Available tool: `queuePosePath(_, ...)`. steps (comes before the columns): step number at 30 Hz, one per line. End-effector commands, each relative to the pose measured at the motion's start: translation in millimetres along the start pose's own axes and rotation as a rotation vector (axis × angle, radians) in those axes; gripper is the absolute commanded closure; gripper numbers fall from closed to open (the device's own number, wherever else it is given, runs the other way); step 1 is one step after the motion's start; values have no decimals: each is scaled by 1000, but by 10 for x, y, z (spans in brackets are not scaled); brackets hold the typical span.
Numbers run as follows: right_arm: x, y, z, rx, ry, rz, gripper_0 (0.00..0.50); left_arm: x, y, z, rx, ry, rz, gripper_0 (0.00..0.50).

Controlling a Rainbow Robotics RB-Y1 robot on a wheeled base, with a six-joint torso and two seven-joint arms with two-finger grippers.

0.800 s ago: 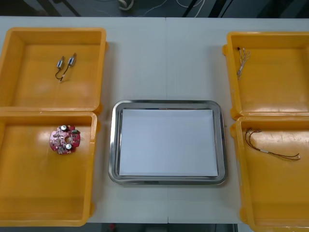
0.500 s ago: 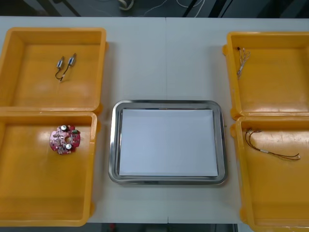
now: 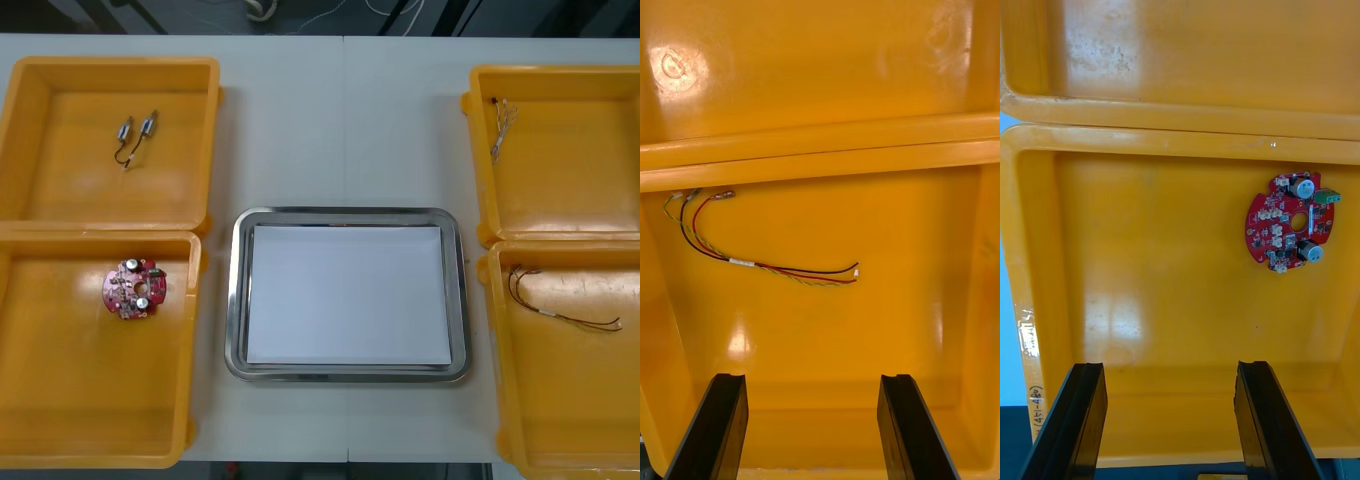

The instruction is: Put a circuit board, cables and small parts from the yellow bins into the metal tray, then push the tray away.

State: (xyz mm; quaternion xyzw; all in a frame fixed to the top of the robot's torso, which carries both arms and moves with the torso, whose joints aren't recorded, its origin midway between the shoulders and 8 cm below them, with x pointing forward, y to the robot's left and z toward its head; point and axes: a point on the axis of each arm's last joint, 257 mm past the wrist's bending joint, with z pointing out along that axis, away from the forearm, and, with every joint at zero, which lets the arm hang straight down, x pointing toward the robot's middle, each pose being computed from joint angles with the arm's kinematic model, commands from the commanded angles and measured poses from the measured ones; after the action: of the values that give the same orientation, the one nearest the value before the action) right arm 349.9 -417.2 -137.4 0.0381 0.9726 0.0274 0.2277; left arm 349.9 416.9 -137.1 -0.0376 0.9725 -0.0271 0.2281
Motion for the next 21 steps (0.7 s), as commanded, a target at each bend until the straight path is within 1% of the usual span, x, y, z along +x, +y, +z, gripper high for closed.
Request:
queuePosePath(1, -3, 4, -6, 1, -2, -3, 0, -2, -1, -4, -1, -1, 2, 0)
queuePosePath(21, -3, 4, -6, 1, -2, -3, 0, -2, -1, -4, -1, -1, 2, 0)
